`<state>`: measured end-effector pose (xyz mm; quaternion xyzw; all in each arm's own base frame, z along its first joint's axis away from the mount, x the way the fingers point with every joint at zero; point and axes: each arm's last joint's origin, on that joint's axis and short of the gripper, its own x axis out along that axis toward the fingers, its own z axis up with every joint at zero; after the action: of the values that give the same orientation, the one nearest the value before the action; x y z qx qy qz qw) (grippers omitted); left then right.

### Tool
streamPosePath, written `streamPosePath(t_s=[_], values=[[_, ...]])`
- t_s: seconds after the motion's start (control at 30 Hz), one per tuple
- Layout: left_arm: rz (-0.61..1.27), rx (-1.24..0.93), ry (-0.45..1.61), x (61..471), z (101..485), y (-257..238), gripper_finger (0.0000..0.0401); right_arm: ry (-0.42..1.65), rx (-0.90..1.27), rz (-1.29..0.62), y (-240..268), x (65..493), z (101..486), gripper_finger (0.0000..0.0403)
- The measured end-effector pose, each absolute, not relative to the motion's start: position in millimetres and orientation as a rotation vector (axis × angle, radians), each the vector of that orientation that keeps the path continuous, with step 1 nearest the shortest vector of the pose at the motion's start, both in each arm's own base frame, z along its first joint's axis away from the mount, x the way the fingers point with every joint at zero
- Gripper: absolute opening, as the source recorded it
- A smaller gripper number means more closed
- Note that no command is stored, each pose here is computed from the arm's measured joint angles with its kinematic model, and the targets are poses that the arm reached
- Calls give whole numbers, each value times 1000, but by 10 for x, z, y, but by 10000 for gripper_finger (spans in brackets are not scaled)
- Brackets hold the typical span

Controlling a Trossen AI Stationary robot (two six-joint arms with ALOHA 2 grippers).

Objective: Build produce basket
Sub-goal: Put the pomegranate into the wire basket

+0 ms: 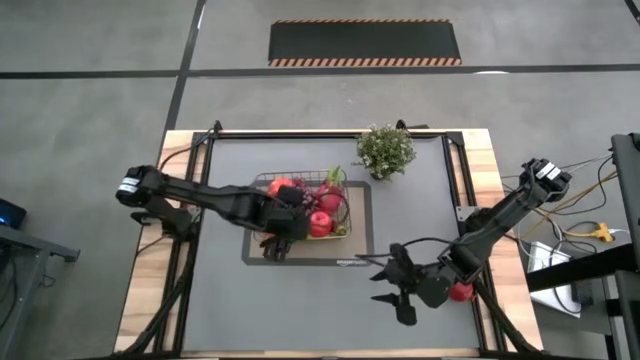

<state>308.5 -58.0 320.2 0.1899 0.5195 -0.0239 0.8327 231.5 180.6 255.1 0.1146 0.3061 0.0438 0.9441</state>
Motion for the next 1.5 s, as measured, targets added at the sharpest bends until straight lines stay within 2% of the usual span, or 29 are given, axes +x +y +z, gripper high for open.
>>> streamPosePath(t_s=[0.33, 0.53, 0.7, 0.83, 1.0, 1.17, 1.3, 1.5], values=[[-88, 425, 807, 3056, 3420, -1108, 299, 805, 545, -107, 1758, 2240, 2659, 215], [-93, 458, 718, 3028, 3418, -1333, 299, 1037, 877, -293, 1748, 2092, 2583, 215], [-21, 504, 702, 2996, 3412, -1384, 299, 1255, 1021, -515, 1751, 1878, 2497, 215], [5, 517, 703, 2993, 3407, -1379, 299, 1437, 1023, -643, 1757, 1703, 2492, 215], [1, 525, 706, 2991, 3399, -1381, 299, 1613, 921, -812, 1704, 1498, 2559, 215], [3, 523, 705, 2992, 3397, -1381, 299, 1640, 839, -792, 1715, 1427, 2559, 222], [5, 516, 703, 2993, 3398, -1382, 299, 1686, 823, -819, 1695, 1394, 2477, 257], [5, 515, 700, 2995, 3400, -1381, 299, 1716, 804, -840, 1700, 1386, 2390, 337]])
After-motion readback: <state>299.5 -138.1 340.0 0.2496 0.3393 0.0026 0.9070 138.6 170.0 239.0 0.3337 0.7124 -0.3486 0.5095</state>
